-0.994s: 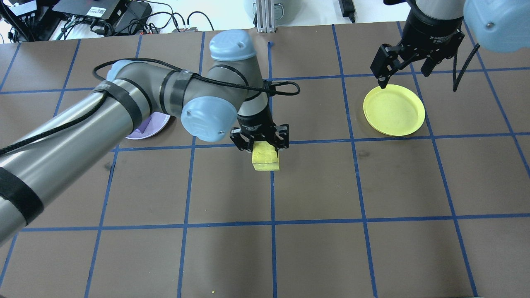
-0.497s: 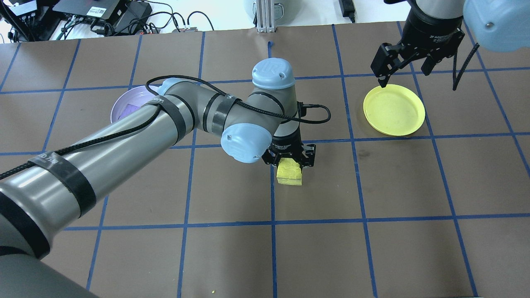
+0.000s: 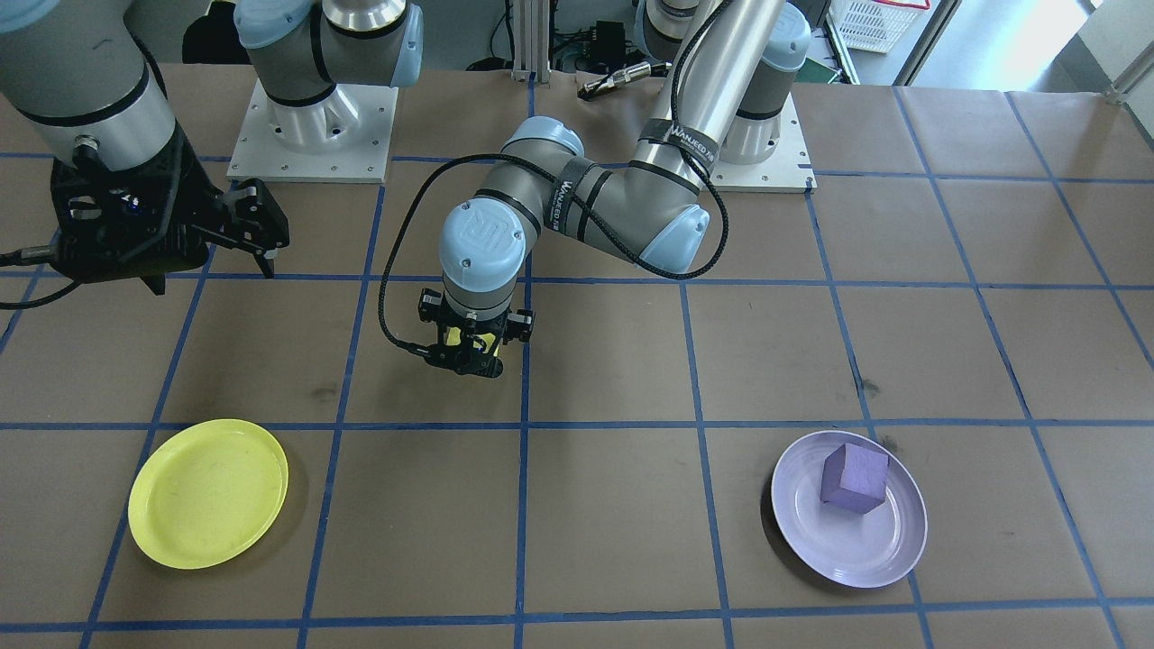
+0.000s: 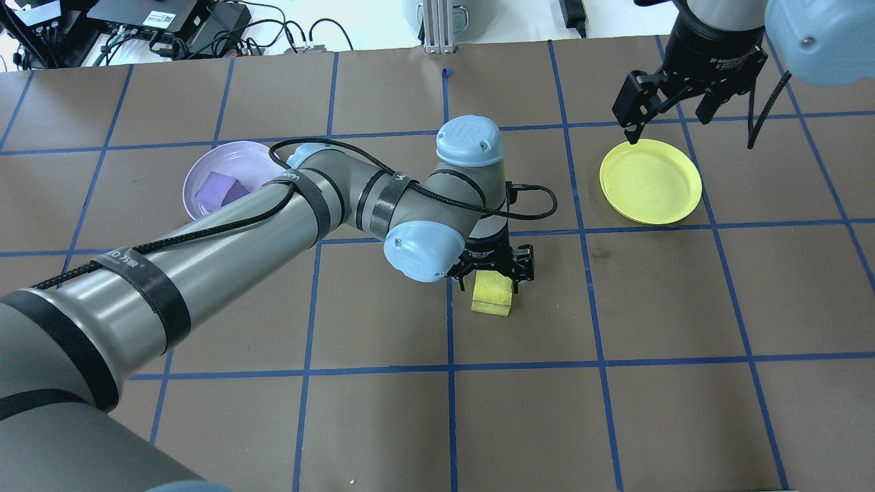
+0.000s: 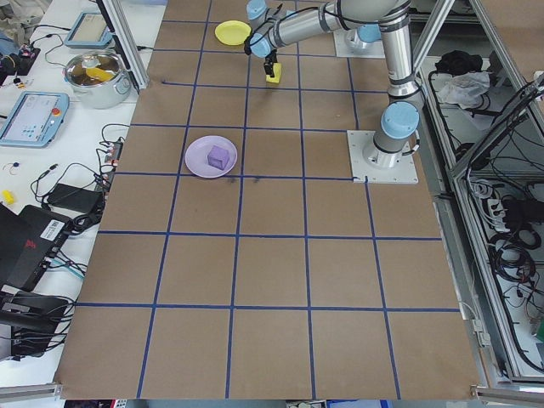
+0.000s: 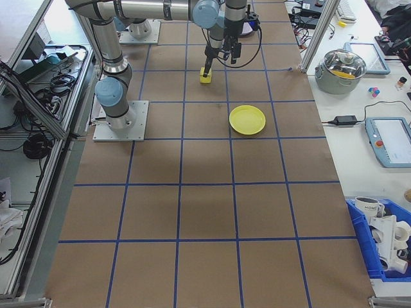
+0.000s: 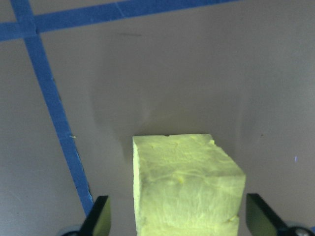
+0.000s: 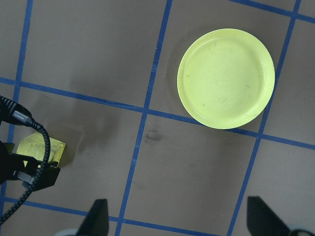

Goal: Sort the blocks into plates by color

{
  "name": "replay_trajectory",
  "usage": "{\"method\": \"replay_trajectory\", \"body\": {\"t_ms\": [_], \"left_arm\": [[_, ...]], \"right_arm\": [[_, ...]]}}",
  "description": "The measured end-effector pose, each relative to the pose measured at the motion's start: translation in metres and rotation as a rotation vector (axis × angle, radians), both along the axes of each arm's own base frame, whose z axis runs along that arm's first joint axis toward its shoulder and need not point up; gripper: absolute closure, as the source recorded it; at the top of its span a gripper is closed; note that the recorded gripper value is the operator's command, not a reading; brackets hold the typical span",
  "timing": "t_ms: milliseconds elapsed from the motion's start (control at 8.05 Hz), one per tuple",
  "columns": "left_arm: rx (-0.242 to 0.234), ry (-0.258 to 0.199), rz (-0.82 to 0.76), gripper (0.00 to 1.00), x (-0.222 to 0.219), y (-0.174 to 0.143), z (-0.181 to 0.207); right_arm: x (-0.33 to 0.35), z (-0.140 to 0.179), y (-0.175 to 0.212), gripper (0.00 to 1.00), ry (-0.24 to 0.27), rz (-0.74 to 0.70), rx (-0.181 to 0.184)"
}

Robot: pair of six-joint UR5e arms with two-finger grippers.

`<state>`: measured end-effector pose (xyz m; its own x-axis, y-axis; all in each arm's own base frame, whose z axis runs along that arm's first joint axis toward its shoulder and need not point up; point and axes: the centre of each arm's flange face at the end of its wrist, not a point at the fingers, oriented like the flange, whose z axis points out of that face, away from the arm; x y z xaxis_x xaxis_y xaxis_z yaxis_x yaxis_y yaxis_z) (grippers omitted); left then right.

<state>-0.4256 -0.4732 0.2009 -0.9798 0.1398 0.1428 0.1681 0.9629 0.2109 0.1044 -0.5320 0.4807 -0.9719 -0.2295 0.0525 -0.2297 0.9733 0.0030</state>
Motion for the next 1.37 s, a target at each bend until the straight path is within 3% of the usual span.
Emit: {"method": "replay_trajectory", "body": {"t_ms": [373, 621, 746, 994, 1118, 1367], "left_arm": [[-0.058, 0.043, -0.023, 0.00, 0.023, -0.017, 0.039], [-0.075, 0.059, -0.025, 0.00, 0.106, -0.057, 0.077], [-0.077, 0.040, -0.007, 0.00, 0.151, -0.069, 0.095], [-0.095, -0.130, 0.001, 0.00, 0.214, -0.068, 0.135], [-0.105, -0.176, -0.001, 0.00, 0.226, -0.062, 0.162], [-0.091, -0.202, 0.009, 0.00, 0.232, -0.052, 0.225]], "right_arm": [[-0.002, -0.003, -0.002, 0.00, 0.023, -0.006, 0.003], [-0.002, -0.013, -0.007, 0.00, 0.033, -0.036, 0.027], [-0.002, -0.016, -0.008, 0.00, 0.030, -0.089, 0.032], [0.004, -0.024, -0.007, 0.00, -0.010, -0.160, 0.041], [0.013, -0.035, -0.003, 0.00, -0.059, -0.166, 0.066], [0.047, -0.071, 0.013, 0.00, -0.129, -0.156, 0.129]]}}
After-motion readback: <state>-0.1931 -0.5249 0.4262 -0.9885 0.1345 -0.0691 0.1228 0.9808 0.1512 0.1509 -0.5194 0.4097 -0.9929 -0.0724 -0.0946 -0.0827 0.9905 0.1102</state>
